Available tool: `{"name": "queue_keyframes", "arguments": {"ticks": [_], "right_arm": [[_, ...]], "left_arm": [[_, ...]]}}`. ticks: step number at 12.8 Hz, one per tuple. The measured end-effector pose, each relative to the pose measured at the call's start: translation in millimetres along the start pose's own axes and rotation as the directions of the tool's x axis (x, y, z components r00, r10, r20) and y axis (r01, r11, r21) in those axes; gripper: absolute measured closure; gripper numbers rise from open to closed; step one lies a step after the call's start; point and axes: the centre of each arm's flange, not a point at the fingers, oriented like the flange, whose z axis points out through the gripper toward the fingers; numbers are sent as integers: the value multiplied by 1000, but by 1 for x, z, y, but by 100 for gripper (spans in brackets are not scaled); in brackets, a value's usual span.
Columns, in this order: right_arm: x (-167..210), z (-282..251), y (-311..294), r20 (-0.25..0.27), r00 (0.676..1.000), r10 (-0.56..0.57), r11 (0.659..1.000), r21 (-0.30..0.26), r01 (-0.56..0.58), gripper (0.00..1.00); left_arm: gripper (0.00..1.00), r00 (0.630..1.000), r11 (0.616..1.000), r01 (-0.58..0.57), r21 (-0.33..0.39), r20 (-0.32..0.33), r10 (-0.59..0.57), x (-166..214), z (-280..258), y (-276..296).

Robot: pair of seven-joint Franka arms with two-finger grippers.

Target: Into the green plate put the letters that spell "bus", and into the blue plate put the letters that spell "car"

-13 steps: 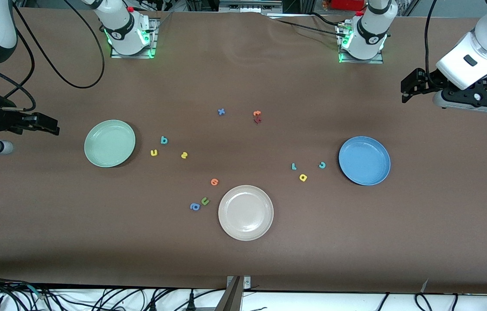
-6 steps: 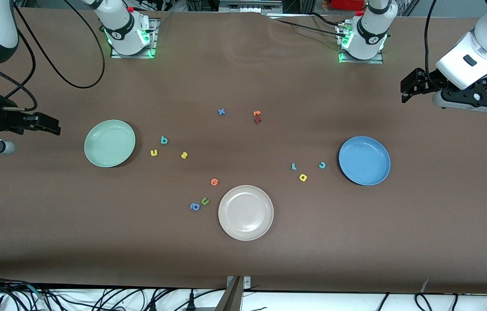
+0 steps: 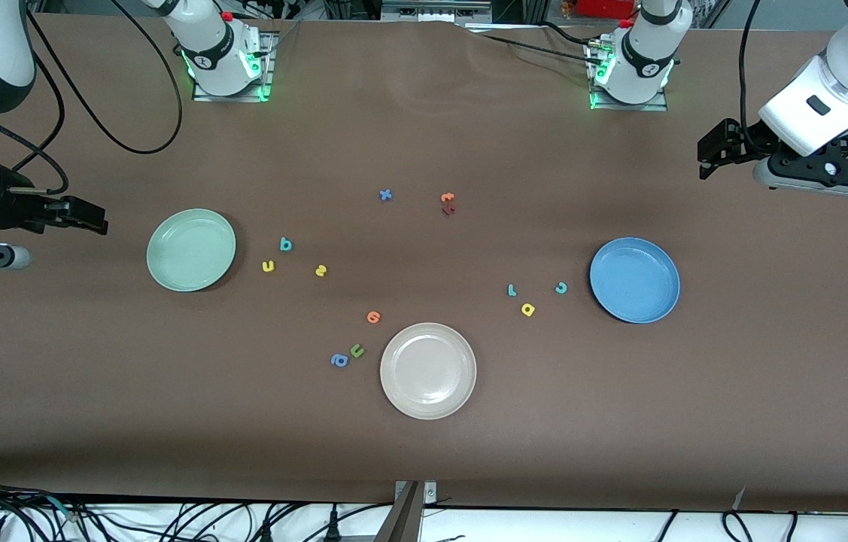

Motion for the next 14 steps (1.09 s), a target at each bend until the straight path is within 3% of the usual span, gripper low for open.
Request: {"name": "queue_keyframes", "arguments": {"ticks": [14], "right_arm": [[-1,3,0,15,1000,7,1000,-1,-7,0]], "left_arm": [[0,1000,1000,0,0,0,0,0,0,0]]}}
